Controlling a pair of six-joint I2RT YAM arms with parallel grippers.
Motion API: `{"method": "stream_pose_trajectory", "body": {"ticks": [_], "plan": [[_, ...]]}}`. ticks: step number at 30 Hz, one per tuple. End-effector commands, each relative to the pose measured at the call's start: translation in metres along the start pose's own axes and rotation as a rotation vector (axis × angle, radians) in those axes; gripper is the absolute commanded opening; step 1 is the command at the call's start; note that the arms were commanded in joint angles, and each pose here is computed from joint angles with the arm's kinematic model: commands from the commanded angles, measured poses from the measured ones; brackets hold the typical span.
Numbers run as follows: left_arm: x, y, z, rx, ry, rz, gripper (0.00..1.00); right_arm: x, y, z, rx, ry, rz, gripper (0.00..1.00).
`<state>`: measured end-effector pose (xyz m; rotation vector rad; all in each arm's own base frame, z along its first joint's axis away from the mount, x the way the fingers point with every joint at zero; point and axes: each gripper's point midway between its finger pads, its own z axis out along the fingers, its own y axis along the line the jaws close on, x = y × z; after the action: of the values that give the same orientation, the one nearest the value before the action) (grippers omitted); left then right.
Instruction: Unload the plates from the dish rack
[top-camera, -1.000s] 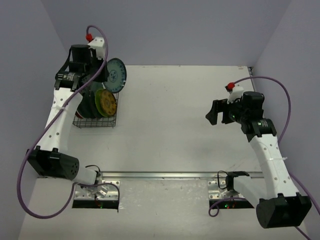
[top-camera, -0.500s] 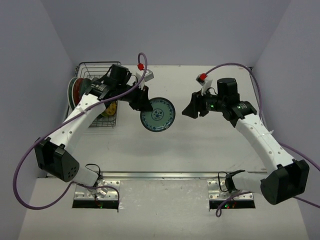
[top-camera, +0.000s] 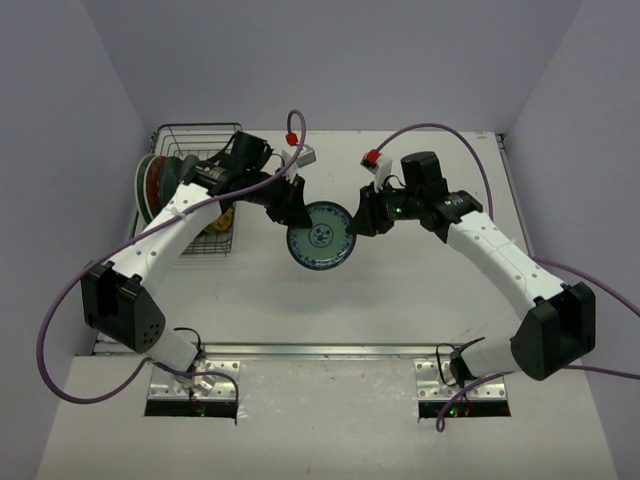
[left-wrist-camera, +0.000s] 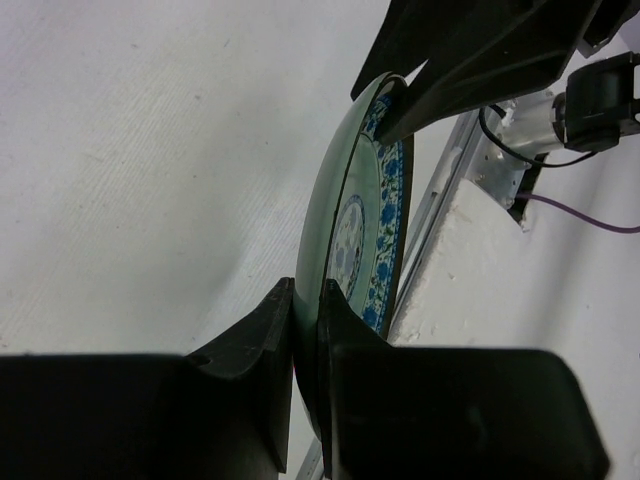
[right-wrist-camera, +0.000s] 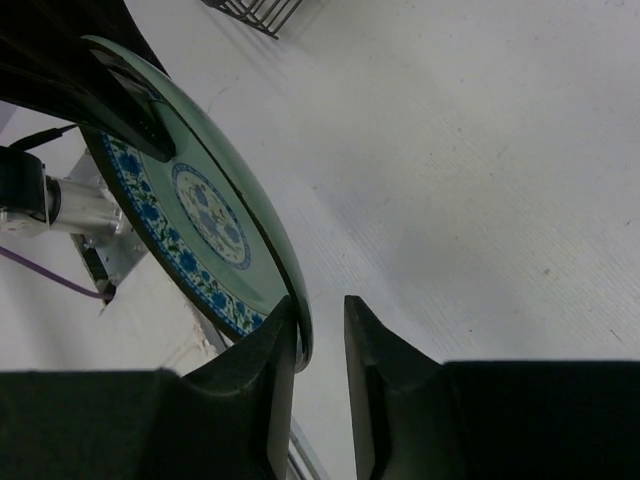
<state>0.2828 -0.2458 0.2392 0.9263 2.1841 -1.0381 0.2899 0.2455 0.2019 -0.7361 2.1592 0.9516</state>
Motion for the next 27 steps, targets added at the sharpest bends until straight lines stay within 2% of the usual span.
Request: {"method": "stream_pose_trajectory", "body": {"ticks": [1, 2, 4, 5, 6, 7, 8, 9, 11, 12, 20, 22, 27], "plan": [[-0.011, -0.012, 0.000, 0.058, -0.038, 0.054, 0.00, -0.027, 0.004, 0.004, -0.019, -0.061, -0.032, 0.05], [-0.010, -0.012, 0.001, 0.058, -0.036, 0.052, 0.00, -0.027, 0.003, 0.006, -0.017, -0.058, -0.025, 0.01], [-0.010, -0.008, 0.002, 0.038, -0.034, 0.043, 0.09, -0.024, 0.000, 0.011, -0.017, -0.042, -0.007, 0.00], [-0.010, -0.004, 0.002, 0.022, -0.034, 0.043, 0.09, -0.025, 0.000, 0.011, -0.017, -0.043, -0.004, 0.00], [-0.011, 0.002, 0.003, -0.009, -0.032, 0.028, 0.18, -0.025, -0.003, 0.013, -0.013, -0.039, 0.005, 0.00], [-0.012, 0.014, 0.003, -0.082, -0.033, 0.009, 0.45, -0.025, -0.007, 0.015, -0.002, -0.038, 0.020, 0.00], [-0.013, 0.026, 0.003, -0.146, -0.034, -0.006, 0.67, -0.026, -0.013, 0.017, 0.009, -0.036, 0.037, 0.00], [-0.014, 0.038, 0.000, -0.217, -0.036, -0.017, 0.84, -0.028, -0.021, 0.017, 0.025, -0.038, 0.057, 0.00], [-0.017, 0.056, -0.005, -0.325, -0.044, -0.028, 0.97, -0.029, -0.040, 0.017, 0.066, -0.042, 0.097, 0.00], [-0.019, 0.064, -0.009, -0.370, -0.052, -0.035, 1.00, -0.030, -0.054, 0.017, 0.093, -0.044, 0.125, 0.00], [-0.034, 0.118, -0.047, -0.635, -0.145, -0.107, 1.00, -0.059, -0.201, -0.008, 0.336, -0.119, 0.342, 0.00], [-0.035, 0.130, -0.055, -0.682, -0.165, -0.136, 1.00, -0.046, -0.240, 0.001, 0.350, -0.086, 0.432, 0.00], [-0.034, 0.160, -0.075, -0.791, -0.205, -0.176, 1.00, -0.046, -0.288, 0.017, 0.363, -0.064, 0.487, 0.00]]}}
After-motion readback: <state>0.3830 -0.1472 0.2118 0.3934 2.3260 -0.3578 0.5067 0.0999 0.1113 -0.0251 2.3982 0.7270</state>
